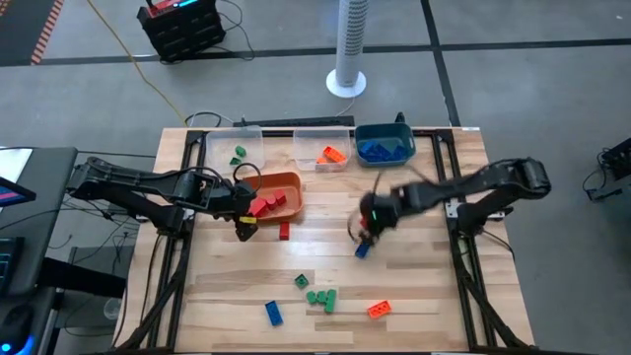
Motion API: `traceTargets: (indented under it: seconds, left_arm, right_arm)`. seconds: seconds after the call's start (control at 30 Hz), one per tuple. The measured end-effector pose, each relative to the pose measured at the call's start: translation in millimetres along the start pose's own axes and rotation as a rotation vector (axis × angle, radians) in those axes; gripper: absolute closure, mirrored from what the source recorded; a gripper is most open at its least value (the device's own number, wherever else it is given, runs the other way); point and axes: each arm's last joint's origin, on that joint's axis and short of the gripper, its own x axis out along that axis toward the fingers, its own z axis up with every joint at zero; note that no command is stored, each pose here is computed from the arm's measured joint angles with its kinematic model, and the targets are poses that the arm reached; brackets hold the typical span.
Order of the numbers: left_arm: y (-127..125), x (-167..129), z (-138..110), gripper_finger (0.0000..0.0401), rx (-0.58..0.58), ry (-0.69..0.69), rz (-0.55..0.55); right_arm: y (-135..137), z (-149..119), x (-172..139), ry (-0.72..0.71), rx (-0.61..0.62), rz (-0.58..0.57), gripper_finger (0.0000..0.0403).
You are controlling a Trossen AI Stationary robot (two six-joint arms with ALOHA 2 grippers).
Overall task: Sort blocks
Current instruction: Put the orange game piece into the transparent bin
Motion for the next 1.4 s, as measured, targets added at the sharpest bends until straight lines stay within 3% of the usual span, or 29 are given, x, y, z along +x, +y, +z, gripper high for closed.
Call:
traceTargets:
  seconds: [0.1, 0.27, 0.43, 0.73, 1.13, 1.4]
  left_arm:
    - [0, 0, 0, 0.0162, -0.019, -0.006, 0.007]
    - [1, 0, 1, 0.0162, -0.049, -0.026, 0.030]
    - [2, 0, 1, 0.0162, -0.098, -0.028, 0.037]
    - [2, 0, 0, 0.0162, -0.121, -0.026, 0.040]
    - [2, 0, 1, 0.0162, -0.143, -0.030, 0.044]
    - [2, 0, 1, 0.0162, -0.143, -0.033, 0.048]
  right_arm:
    - [-26, 32, 0, -0.073, -0.009, 0.036, 0.0333]
    - [-58, 77, -4, -0.125, -0.057, 0.003, 0.0333]
    - [-71, 123, 0, -0.137, -0.107, -0.027, 0.0333]
    - [-90, 201, 2, -0.227, -0.069, -0.052, 0.0332]
    - [-107, 234, 25, -0.134, -0.086, -0.117, 0.0327]
    - [-106, 240, 24, -0.160, -0.091, -0.114, 0.0258]
